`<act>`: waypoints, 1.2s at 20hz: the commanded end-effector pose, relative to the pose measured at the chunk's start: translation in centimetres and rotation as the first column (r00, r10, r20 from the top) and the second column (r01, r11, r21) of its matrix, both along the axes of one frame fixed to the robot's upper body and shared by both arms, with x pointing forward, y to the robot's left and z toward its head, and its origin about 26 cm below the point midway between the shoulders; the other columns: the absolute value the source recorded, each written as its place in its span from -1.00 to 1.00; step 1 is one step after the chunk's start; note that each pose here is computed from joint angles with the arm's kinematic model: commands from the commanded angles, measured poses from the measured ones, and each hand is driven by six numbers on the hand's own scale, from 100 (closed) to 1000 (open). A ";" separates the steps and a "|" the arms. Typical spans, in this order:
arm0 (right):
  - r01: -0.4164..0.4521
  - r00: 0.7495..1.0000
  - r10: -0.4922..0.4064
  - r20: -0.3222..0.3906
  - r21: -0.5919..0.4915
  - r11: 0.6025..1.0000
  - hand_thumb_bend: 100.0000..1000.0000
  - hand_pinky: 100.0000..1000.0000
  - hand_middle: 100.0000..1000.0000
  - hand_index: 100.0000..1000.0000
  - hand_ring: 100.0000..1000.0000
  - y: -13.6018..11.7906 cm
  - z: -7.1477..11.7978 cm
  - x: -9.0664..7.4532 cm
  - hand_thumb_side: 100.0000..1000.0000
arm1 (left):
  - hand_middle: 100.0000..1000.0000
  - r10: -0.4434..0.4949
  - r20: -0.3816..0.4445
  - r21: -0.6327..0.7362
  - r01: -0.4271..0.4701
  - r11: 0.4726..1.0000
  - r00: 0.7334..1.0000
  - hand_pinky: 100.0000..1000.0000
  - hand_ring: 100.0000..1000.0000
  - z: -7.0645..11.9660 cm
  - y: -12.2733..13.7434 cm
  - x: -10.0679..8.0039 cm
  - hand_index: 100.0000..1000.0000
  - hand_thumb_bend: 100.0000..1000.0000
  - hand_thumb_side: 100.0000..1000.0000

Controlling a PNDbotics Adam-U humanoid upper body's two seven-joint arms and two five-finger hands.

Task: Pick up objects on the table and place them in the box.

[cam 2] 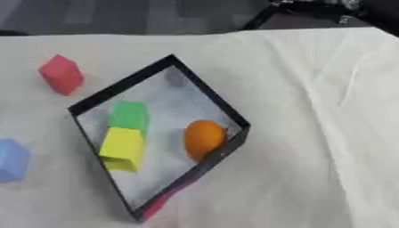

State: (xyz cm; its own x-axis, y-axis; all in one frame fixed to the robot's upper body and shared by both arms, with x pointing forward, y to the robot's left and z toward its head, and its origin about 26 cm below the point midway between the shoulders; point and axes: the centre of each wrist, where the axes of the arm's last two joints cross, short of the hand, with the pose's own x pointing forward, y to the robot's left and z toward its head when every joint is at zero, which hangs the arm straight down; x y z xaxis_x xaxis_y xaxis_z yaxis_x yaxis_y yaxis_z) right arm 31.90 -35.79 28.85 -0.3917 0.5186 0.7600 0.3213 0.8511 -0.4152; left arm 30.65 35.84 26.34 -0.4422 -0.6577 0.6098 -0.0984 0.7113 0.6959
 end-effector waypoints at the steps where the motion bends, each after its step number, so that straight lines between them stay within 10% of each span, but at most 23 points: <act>1: 0.057 0.997 -0.059 0.046 0.041 0.998 -0.55 0.62 0.40 0.55 0.45 -1.4 0.9 -0.3 -0.24 | 0.74 -0.047 -0.059 0.296 0.062 0.953 0.997 0.72 0.78 3.0 0.3 -0.7 0.84 0.57 0.27; 10: 0.086 0.996 -0.087 0.024 0.034 0.996 -0.53 0.62 0.40 0.55 0.45 -1.9 0.2 -0.3 -0.24 | 0.76 -0.080 -0.343 0.715 0.316 0.624 0.936 0.73 0.81 5.6 -2.1 -1.8 0.86 0.37 0.24; 24: 0.074 0.997 -0.075 0.018 0.024 0.997 -0.52 0.61 0.38 0.54 0.43 -1.7 -0.2 -0.2 -0.25 | 0.71 -0.030 -0.598 0.652 0.507 0.564 0.801 0.75 0.82 4.2 -3.1 -1.1 0.78 0.32 -0.16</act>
State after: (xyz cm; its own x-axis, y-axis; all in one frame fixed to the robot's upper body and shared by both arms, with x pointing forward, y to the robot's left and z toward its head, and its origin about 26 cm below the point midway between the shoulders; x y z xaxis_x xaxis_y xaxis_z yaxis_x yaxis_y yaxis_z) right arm 32.01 -37.19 27.51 -0.3509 0.5037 0.7894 0.3715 0.8487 -0.3764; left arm 29.92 32.46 29.39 -0.5124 -0.8440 0.1581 0.5096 -0.1507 0.8471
